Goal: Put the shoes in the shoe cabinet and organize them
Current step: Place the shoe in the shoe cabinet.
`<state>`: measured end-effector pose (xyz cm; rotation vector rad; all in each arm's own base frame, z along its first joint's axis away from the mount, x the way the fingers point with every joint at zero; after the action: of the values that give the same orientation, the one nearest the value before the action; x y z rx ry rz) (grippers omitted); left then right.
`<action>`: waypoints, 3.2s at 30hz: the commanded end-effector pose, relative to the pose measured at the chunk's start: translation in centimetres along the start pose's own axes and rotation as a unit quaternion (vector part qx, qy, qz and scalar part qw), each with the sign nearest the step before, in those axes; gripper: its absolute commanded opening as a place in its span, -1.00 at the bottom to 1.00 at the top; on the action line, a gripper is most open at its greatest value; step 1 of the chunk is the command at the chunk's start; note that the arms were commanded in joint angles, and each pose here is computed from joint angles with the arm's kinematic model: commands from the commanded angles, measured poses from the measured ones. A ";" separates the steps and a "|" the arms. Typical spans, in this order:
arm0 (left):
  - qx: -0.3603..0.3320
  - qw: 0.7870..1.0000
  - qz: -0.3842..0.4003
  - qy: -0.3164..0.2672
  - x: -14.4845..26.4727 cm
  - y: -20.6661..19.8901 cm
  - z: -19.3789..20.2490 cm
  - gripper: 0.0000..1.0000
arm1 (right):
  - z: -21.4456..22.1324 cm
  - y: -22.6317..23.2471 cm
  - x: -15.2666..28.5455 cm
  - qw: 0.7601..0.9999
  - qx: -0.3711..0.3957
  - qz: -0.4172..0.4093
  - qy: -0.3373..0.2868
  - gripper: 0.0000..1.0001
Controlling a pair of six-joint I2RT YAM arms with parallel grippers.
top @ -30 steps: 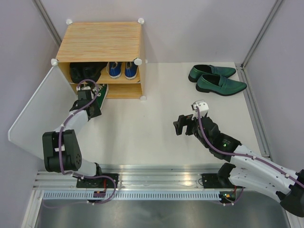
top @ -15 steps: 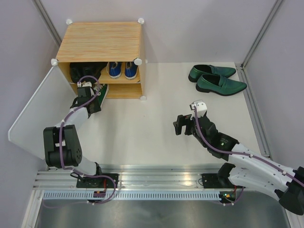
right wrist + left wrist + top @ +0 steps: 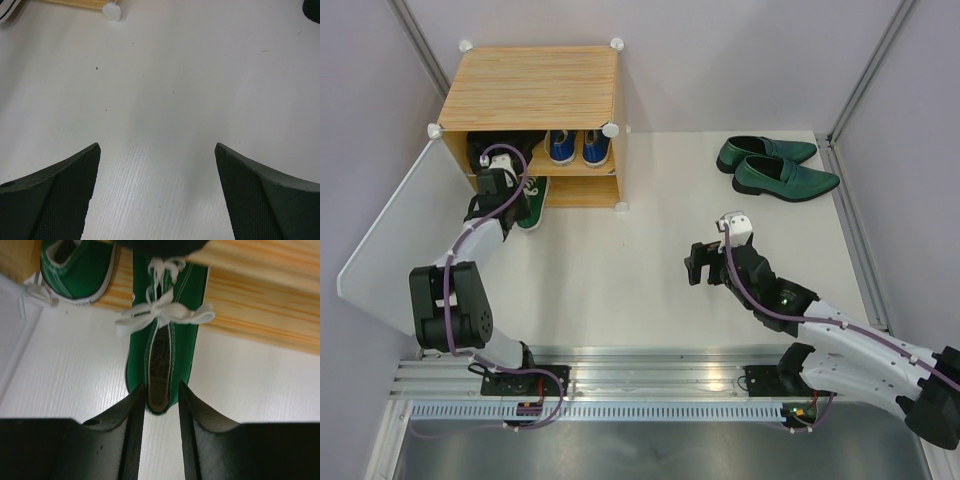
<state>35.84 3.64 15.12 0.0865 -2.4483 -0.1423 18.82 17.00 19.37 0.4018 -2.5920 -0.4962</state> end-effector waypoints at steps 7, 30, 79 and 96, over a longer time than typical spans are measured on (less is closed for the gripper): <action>-0.008 0.998 0.012 -0.056 -1.8 0.3 -4.3 -0.28 | -0.8 0.3 -0.4 1.000 0.005 0.010 -0.018 0.96; 0.002 0.999 -0.001 0.041 -0.9 0.3 -0.6 0.06 | -0.7 0.6 -0.4 1.000 0.006 -0.003 -0.010 0.96; 0.040 0.998 -0.026 -0.044 -5.9 1.3 -7.2 -0.95 | 0.3 0.0 -2.1 0.999 0.034 0.037 0.011 0.96; 0.078 0.996 0.009 -0.052 -1.6 -0.2 -3.8 0.17 | 0.0 0.6 -1.3 1.000 0.020 0.004 0.014 0.96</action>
<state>39.67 3.51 14.05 0.1249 -2.4559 0.0004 19.54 17.51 17.03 0.3553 -2.5488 -0.3568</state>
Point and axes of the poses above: each gripper's point midway between its finger pads, its own x axis back along the fingers, its own y axis along the line the jaws close on, z = x × y, the point moved 7 cm from there along x, back along the fingers, and after that the axes turned 15 degrees about -x, right-handed, at the moved point
